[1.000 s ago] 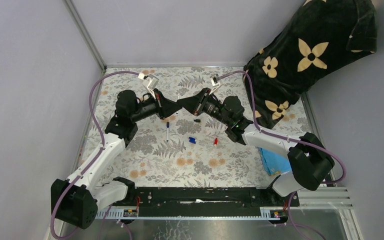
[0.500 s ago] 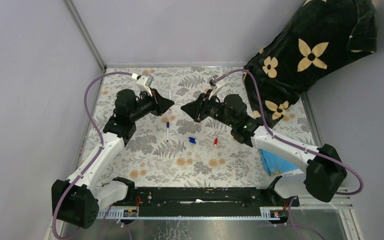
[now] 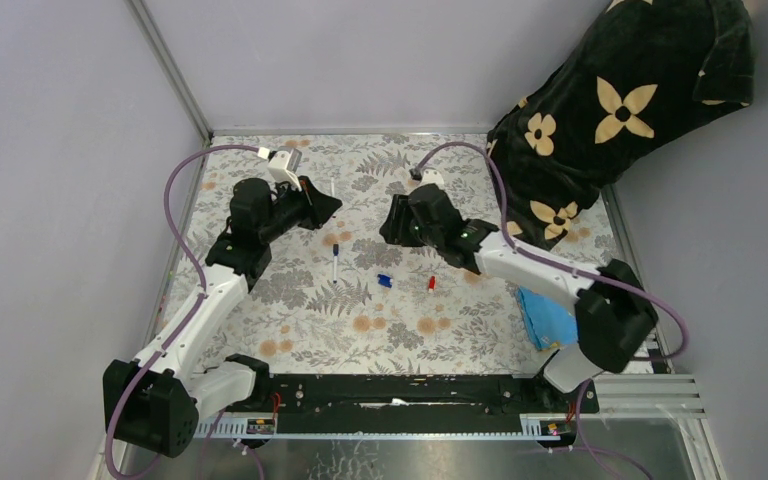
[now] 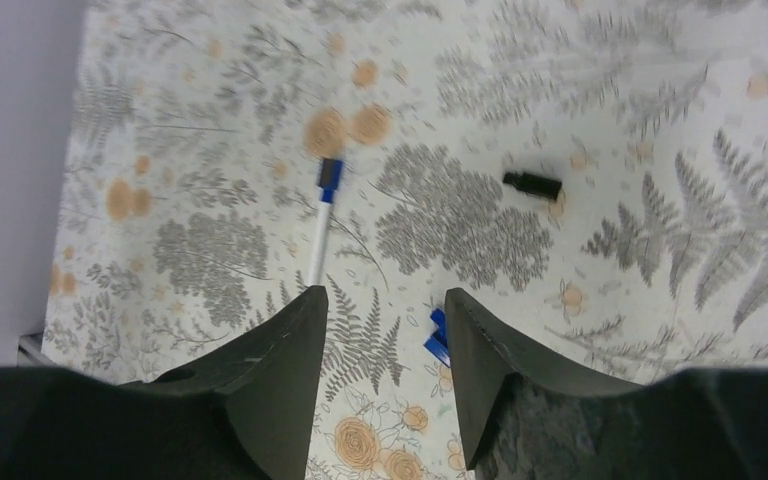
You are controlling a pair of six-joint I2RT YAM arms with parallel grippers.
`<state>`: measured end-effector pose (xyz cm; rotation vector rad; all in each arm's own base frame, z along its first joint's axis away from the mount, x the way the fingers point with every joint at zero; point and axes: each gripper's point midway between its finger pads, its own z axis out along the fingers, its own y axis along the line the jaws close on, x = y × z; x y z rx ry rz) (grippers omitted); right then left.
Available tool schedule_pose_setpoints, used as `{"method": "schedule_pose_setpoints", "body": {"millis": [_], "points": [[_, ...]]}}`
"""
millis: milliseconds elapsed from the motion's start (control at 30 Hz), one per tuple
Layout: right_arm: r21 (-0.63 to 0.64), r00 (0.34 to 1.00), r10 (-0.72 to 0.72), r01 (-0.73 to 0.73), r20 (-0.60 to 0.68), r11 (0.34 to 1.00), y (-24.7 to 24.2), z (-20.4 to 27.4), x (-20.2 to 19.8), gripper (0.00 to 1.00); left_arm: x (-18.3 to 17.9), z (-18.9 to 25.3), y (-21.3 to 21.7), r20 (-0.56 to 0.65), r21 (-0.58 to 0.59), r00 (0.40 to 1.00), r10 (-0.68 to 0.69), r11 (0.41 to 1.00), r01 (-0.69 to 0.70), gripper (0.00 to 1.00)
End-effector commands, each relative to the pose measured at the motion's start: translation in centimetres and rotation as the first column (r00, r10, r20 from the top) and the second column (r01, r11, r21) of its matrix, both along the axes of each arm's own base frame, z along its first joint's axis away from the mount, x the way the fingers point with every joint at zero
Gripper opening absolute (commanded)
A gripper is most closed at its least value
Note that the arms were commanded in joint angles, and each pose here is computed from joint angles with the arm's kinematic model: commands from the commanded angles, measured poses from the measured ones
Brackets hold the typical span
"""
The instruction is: Insert the pens into the pen caps
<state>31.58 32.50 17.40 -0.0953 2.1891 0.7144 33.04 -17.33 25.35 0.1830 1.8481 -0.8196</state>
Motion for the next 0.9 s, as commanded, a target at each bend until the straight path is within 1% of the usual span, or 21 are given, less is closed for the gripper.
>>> {"method": "schedule_pose_setpoints", "body": {"millis": [0,133,233,533,667,867], "points": [[0.037,0.973,-0.161,0.169,-0.165,0.985,0.9,-2.4,1.0,0.55,0.3,2.0,0.5,0.059,0.002,0.998,0.021,1.000,-0.021,0.00],[0.005,0.947,-0.210,0.217,-0.243,0.976,1.9,-5.2,1.7,0.58,0.3,2.1,0.4,0.061,-0.002,0.998,0.016,1.000,-0.015,0.00],[-0.017,0.932,-0.237,0.241,-0.274,0.970,2.4,-6.8,2.1,0.58,0.3,2.1,0.4,0.062,-0.001,0.998,0.017,1.000,-0.017,0.00],[-0.146,0.907,-0.315,0.284,-0.279,0.948,1.8,-11.0,3.4,0.61,0.2,2.1,0.2,0.061,-0.004,0.998,0.007,1.000,-0.006,0.00],[-0.170,0.900,-0.328,0.289,-0.287,0.942,1.8,-12.6,3.6,0.62,0.2,2.2,0.2,0.062,-0.006,0.998,0.006,1.000,-0.005,0.00],[-0.196,0.896,-0.345,0.298,-0.279,0.934,1.6,-13.6,4.0,0.62,0.1,2.3,0.1,0.064,-0.006,0.998,-0.007,1.000,0.007,0.00]]}}
